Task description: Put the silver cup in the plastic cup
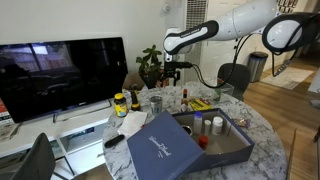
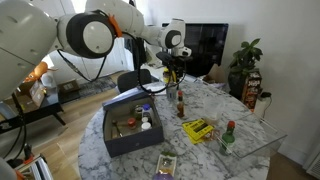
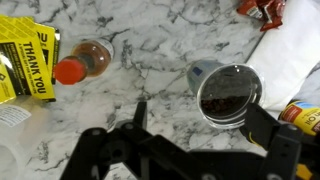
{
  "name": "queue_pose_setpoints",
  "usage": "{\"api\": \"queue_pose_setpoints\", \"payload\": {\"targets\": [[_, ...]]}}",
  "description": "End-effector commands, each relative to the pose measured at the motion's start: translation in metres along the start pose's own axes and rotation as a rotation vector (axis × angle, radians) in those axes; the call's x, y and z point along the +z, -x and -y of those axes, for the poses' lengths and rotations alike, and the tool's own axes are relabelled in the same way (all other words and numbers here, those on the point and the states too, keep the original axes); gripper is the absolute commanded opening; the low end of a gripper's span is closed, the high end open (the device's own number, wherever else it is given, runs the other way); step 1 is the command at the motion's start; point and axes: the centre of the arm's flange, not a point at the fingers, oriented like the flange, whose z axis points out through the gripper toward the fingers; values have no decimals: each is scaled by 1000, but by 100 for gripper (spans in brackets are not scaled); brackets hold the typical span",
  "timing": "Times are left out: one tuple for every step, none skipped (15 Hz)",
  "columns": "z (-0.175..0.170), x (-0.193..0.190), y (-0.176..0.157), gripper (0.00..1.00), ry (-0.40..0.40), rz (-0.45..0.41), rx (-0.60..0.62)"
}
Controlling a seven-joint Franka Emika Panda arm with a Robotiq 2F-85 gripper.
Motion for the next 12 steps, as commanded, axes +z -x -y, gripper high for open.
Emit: {"api": "queue_pose_setpoints", "payload": {"targets": [[-12, 37, 0, 100, -86, 1, -19], [-13, 44, -2, 100, -99, -10, -24], [-15, 50, -5, 100, -106, -31, -22], [-16, 55, -6, 96, -116, -41, -23], [-16, 58, -6, 93, -120, -49, -27], [-17, 62, -7, 89, -123, -54, -32], [-18, 65, -7, 86, -121, -53, -41], [-18, 68, -7, 79, -120, -54, -51], [-18, 70, -6, 71, -116, -50, -59], [-18, 72, -5, 71, -113, -49, -70], [-18, 74, -5, 62, -114, -43, -72], [-18, 77, -4, 60, -113, -41, -77]]}}
